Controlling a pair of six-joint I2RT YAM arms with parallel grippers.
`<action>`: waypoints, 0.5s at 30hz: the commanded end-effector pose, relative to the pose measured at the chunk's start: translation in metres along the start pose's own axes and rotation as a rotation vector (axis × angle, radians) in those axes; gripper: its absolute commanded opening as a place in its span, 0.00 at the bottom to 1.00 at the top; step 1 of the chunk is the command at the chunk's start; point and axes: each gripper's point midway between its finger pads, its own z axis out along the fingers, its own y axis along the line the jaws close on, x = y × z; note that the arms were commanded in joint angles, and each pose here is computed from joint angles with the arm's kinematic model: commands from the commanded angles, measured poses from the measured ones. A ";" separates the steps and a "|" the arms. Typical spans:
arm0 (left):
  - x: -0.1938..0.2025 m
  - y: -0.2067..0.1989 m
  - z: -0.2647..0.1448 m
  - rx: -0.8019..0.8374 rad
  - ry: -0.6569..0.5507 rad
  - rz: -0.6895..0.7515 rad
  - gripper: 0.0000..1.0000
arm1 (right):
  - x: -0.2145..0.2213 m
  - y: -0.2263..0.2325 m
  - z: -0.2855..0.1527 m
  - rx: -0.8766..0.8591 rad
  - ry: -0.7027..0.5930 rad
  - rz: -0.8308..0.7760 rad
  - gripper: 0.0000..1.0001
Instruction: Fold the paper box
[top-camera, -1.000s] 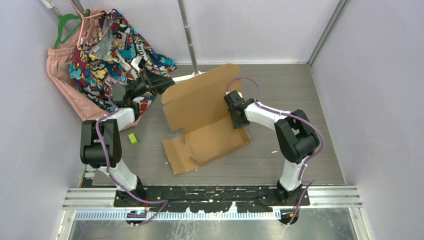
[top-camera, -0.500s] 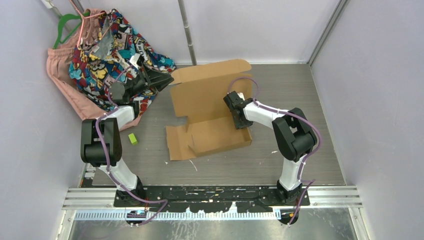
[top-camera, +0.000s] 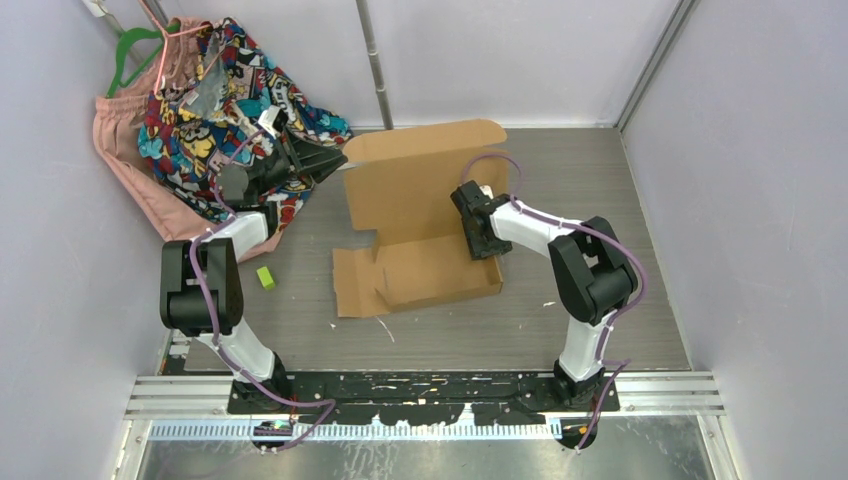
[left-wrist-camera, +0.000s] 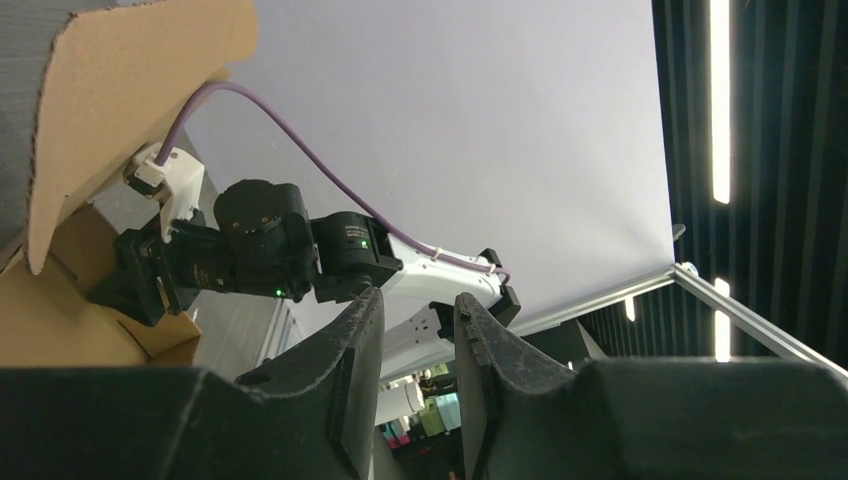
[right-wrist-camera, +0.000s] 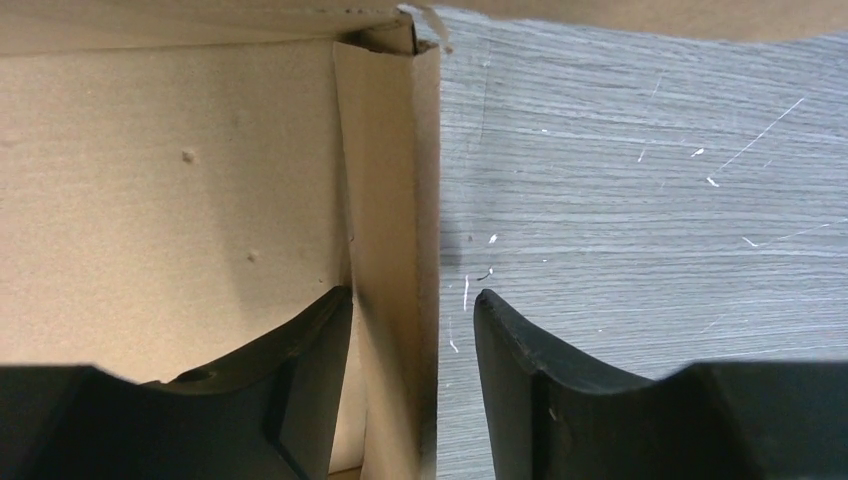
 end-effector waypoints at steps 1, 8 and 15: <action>0.010 -0.024 -0.002 0.041 0.021 0.106 0.33 | -0.013 0.003 -0.022 -0.066 -0.054 0.065 0.54; 0.010 -0.025 -0.002 0.042 0.020 0.106 0.32 | -0.019 0.009 -0.030 -0.144 -0.083 0.110 0.56; 0.011 -0.028 -0.002 0.045 0.021 0.111 0.32 | -0.013 0.000 -0.029 -0.115 -0.068 0.121 0.48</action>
